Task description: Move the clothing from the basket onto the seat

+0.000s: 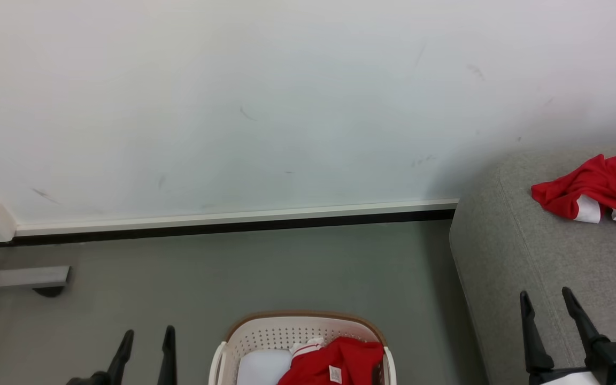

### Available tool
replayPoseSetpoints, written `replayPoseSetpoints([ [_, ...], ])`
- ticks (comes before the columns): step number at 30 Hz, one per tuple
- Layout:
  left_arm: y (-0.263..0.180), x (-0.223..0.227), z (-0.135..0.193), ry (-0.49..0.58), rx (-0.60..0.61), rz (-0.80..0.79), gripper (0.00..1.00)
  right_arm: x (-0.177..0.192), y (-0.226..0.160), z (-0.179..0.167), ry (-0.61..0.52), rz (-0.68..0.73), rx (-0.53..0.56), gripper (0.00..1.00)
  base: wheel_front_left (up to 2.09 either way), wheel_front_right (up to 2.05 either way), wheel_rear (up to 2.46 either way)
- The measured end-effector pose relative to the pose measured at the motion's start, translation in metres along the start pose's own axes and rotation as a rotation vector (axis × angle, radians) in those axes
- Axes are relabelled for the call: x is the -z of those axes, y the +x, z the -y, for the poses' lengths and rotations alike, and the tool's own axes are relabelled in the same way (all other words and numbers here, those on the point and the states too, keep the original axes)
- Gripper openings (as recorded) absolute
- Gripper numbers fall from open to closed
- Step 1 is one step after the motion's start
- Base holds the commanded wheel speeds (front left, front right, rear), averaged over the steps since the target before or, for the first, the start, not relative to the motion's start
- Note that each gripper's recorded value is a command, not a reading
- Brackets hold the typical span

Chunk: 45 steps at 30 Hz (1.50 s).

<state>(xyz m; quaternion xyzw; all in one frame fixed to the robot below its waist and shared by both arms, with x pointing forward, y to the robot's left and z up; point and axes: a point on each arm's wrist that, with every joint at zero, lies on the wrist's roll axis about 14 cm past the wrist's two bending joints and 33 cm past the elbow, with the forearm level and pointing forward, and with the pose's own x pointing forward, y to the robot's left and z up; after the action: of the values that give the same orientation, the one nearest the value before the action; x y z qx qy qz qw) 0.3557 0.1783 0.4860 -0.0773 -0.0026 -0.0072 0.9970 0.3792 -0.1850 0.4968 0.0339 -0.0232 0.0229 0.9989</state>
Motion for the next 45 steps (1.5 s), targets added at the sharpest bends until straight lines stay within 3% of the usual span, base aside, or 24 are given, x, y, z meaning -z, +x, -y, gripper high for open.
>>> replayPoseSetpoints([
  [14, -0.017, 0.004, -0.015, 0.022, -0.029, 0.0, 1.0, 0.012, -0.012, -0.026, 0.032, -0.037, -0.072, 1.0, 0.0, 0.0, 0.0],
  [45, -0.018, 0.008, -0.01, 0.019, -0.003, -0.008, 1.0, 0.015, -0.019, -0.023, 0.054, -0.046, -0.057, 1.0, 0.0, 0.0, 0.0],
])
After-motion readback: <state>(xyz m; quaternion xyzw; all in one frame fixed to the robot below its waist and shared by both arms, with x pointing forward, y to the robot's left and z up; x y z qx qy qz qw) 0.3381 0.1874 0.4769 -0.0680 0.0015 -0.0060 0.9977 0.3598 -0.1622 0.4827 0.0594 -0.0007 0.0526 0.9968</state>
